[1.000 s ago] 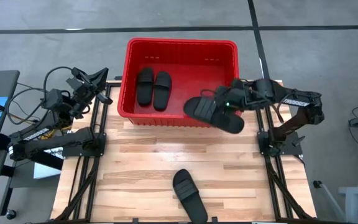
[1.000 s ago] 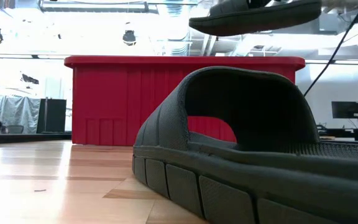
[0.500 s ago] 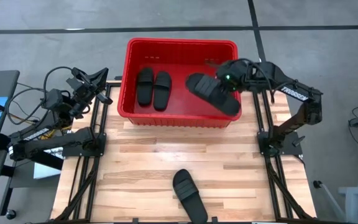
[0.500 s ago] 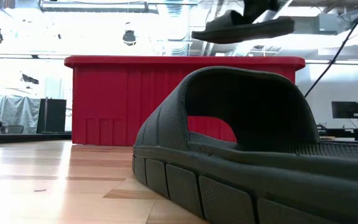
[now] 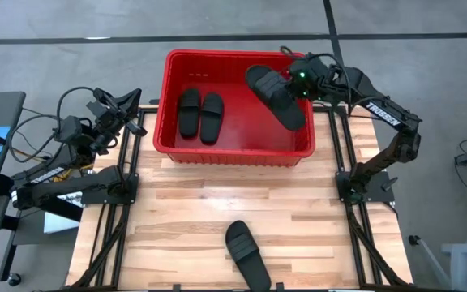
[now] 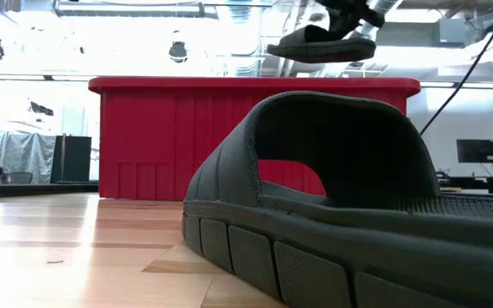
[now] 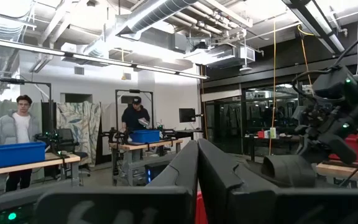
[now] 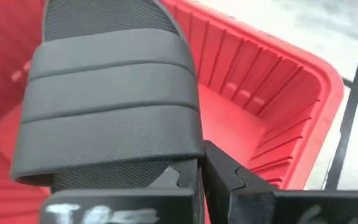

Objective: Pick and place slides into bin
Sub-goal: Put the top slipper into the organizer bin

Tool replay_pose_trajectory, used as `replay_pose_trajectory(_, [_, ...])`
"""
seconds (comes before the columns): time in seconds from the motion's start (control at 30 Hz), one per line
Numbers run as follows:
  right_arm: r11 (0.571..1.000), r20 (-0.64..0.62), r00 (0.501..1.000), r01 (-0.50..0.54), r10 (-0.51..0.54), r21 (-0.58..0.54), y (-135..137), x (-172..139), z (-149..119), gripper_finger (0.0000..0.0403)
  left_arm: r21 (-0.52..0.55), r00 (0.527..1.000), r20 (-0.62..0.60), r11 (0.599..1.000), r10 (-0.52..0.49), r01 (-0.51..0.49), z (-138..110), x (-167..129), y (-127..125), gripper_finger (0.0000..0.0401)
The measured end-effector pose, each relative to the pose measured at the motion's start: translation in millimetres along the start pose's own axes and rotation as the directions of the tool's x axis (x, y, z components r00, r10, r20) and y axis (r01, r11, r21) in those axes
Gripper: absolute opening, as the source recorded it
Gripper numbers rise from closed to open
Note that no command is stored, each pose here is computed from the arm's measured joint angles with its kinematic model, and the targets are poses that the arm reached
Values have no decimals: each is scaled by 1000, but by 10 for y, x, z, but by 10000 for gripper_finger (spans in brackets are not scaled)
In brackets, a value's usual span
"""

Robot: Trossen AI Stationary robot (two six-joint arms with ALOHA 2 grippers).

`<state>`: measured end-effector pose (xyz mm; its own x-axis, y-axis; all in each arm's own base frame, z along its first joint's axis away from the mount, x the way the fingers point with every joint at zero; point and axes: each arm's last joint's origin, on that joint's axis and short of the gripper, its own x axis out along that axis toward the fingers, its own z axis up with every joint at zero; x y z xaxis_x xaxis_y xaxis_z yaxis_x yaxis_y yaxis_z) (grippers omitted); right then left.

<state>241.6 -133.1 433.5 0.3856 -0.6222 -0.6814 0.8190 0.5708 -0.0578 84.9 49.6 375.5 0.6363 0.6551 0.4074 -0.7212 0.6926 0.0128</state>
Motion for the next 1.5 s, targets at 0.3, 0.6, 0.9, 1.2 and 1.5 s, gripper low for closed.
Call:
replay_pose_trajectory(0.3, [985, 58, 995, 70, -79, 158, -131, 47, 87, 0, 0, 1000, 0, 1000, 0, 0, 0, 0, 0, 0])
replay_pose_trajectory(0.6, [954, 0, 988, 150, -155, 261, -105, 311, 96, 0, -1, 1000, 4, 1000, -22, 22, 1, 0, -6, 0])
replay_pose_trajectory(0.9, [947, -148, 968, 233, -203, 223, 108, 891, 19, 0, -17, 995, 12, 995, -99, 99, 0, -2, -29, 0])
replay_pose_trajectory(1.2, [944, -292, 921, 304, -257, 128, 278, 1324, -151, 0, -35, 994, -18, 994, -109, 108, -30, -3, -36, 0])
replay_pose_trajectory(1.5, [921, -384, 869, 376, -312, 102, 269, 1477, -259, 0, -27, 992, -51, 993, -114, 113, -63, -3, -41, 0])
